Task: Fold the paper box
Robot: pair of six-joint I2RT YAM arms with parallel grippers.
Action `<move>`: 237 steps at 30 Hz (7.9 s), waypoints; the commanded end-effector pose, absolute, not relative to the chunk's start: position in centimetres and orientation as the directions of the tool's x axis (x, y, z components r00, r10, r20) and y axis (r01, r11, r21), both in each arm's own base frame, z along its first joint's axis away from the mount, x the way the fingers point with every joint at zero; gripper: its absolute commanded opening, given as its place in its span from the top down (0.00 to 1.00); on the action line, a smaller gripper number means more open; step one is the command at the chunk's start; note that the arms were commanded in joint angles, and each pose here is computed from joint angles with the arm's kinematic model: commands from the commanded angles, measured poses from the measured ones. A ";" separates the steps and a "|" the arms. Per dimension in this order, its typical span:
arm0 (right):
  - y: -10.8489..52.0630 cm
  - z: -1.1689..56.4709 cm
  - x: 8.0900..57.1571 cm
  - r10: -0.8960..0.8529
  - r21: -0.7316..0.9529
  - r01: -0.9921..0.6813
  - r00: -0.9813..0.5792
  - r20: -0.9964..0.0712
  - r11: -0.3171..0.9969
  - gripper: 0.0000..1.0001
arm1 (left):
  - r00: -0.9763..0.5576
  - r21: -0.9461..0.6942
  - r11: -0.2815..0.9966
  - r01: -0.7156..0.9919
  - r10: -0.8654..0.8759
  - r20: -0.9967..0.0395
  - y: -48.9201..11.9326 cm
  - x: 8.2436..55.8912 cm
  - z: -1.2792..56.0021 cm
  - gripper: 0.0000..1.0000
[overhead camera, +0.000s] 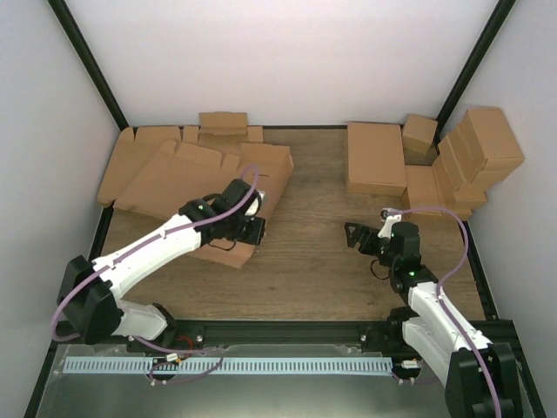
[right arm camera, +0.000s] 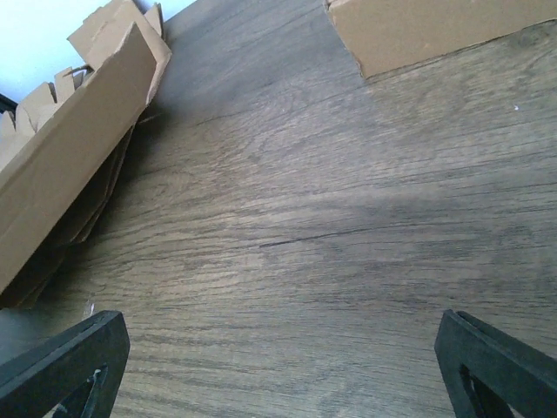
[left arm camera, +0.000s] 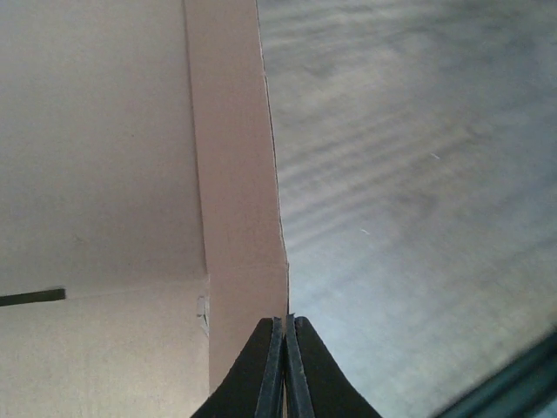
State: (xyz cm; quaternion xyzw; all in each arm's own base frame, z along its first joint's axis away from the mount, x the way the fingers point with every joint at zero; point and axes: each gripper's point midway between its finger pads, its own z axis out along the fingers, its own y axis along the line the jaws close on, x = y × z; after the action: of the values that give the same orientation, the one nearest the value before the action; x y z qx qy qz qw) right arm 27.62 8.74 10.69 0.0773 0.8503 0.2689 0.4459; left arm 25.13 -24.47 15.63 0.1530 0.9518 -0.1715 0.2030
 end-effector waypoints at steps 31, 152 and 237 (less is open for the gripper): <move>24.2 7.0 29.3 0.291 0.796 -0.049 -0.916 -0.277 0.603 0.29 | -0.721 -0.454 0.841 -0.296 -0.508 -0.471 -7.5 23.8 14.8 0.06; 14.5 13.2 30.6 0.099 0.252 -0.076 -0.782 -0.615 0.965 0.99 | -0.652 -0.401 0.868 -0.291 -0.487 -0.581 0.2 40.0 8.0 0.15; 16.7 10.7 32.3 0.017 0.238 -0.136 -0.838 -0.546 0.962 0.99 | -0.832 -0.028 0.968 -0.251 -0.231 -0.504 -4.2 32.2 10.6 0.94</move>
State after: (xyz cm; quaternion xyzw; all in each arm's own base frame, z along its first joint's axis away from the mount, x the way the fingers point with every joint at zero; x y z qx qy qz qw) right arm 30.46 15.84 8.07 -0.0231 0.9601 0.1301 0.2463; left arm 31.95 -4.65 9.24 -0.1178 0.9624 0.0050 0.2446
